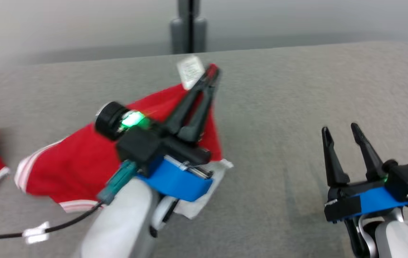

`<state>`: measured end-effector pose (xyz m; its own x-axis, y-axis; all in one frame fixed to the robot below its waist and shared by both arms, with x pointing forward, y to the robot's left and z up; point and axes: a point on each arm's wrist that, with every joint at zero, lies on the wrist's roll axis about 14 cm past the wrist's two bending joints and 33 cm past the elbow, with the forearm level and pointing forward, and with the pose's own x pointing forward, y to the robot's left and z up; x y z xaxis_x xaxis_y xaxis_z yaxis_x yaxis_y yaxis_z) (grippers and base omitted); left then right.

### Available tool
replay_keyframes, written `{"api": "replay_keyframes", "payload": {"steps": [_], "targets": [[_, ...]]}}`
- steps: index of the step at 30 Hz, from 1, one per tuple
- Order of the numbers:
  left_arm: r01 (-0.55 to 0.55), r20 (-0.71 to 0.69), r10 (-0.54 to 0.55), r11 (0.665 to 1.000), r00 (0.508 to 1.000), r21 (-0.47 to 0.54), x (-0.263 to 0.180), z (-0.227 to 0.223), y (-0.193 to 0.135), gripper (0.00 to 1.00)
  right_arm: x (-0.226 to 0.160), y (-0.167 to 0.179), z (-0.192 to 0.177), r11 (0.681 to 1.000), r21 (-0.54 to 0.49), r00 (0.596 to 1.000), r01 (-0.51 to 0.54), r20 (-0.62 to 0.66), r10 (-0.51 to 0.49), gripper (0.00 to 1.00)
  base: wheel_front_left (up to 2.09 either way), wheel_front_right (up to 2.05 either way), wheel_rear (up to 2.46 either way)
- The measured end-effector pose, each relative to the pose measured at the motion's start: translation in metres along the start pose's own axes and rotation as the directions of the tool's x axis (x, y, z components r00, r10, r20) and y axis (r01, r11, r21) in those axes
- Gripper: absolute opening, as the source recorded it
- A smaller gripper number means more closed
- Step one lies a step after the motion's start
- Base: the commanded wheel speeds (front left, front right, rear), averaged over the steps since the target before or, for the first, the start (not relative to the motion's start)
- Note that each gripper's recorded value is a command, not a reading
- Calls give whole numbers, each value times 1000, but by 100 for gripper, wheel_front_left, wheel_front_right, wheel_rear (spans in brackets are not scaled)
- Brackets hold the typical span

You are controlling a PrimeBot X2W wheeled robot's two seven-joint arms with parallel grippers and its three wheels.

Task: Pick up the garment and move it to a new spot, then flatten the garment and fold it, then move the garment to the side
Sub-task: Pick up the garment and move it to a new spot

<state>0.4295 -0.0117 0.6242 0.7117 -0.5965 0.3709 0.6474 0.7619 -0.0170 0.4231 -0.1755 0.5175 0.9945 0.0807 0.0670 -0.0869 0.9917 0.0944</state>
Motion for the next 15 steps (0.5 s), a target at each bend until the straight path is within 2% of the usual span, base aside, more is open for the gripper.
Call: {"api": "replay_keyframes", "payload": {"steps": [4,7,11,15], "targets": [[177,-32,-181,980,983,-95,28,-30,-52,0,-11,-31,-6,996,-9,996,92,-11,-92,100,0,0,0],[250,-77,-265,953,961,-170,35,-59,-79,0,-21,-51,-14,988,-14,988,151,-32,-151,100,0,0,0],[275,-183,-322,931,929,-239,31,-105,-94,0,-29,-66,-29,979,-2,977,202,-65,-202,100,0,0,0],[254,-314,-341,924,886,-285,16,-154,-95,0,-27,-71,-40,976,5,973,217,-84,-216,100,0,0,0]]}}
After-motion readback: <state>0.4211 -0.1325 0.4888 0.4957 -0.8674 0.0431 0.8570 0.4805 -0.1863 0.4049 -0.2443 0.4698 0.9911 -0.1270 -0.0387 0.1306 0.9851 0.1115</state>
